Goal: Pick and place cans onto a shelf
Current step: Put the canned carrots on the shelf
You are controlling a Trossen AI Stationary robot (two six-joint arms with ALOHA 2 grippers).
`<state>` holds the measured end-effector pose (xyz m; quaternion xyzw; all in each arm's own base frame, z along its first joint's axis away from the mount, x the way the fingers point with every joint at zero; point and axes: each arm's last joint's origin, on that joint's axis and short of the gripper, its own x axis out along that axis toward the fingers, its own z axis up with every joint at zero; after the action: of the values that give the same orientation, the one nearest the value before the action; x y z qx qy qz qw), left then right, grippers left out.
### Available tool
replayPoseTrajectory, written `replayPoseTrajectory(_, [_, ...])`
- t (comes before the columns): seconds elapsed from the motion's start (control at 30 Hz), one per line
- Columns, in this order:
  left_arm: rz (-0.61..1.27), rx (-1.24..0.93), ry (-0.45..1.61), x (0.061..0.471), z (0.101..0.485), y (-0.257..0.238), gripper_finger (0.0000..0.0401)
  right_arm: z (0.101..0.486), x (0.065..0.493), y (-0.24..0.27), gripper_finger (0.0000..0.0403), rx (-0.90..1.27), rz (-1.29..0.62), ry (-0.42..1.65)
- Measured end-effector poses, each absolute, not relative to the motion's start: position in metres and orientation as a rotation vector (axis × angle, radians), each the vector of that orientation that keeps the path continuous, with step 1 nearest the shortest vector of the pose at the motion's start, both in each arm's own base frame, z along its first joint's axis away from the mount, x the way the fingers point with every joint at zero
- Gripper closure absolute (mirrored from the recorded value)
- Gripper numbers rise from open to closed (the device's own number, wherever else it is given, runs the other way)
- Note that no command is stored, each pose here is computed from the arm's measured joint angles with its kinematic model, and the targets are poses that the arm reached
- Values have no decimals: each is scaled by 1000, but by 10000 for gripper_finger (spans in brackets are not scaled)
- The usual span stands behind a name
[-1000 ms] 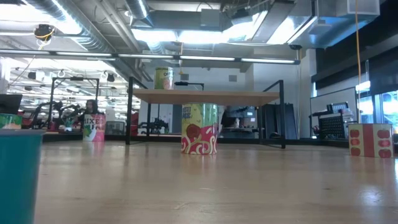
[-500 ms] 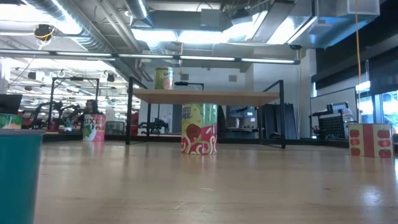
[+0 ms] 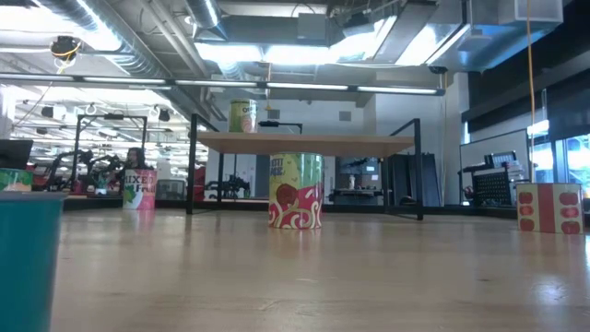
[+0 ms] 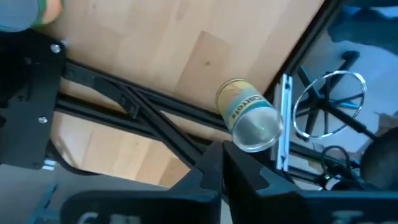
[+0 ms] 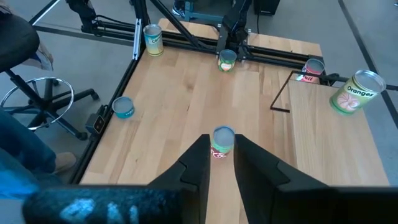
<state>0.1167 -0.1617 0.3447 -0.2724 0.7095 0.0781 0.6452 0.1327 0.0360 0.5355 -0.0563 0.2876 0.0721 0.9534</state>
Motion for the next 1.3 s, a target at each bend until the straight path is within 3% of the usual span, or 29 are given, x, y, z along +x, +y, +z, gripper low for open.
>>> replayPoseTrajectory(0.43, [218,-675,1598,115,345,-165,342,536,133,36,329,-113,146,585])
replayPoseTrajectory(0.7, [-55,-368,1523,102,335,-200,347,536,133,36,329,-112,145,585])
replayPoseTrajectory(1.3, [-58,-105,1542,93,280,-265,350,535,133,36,329,-119,161,585])
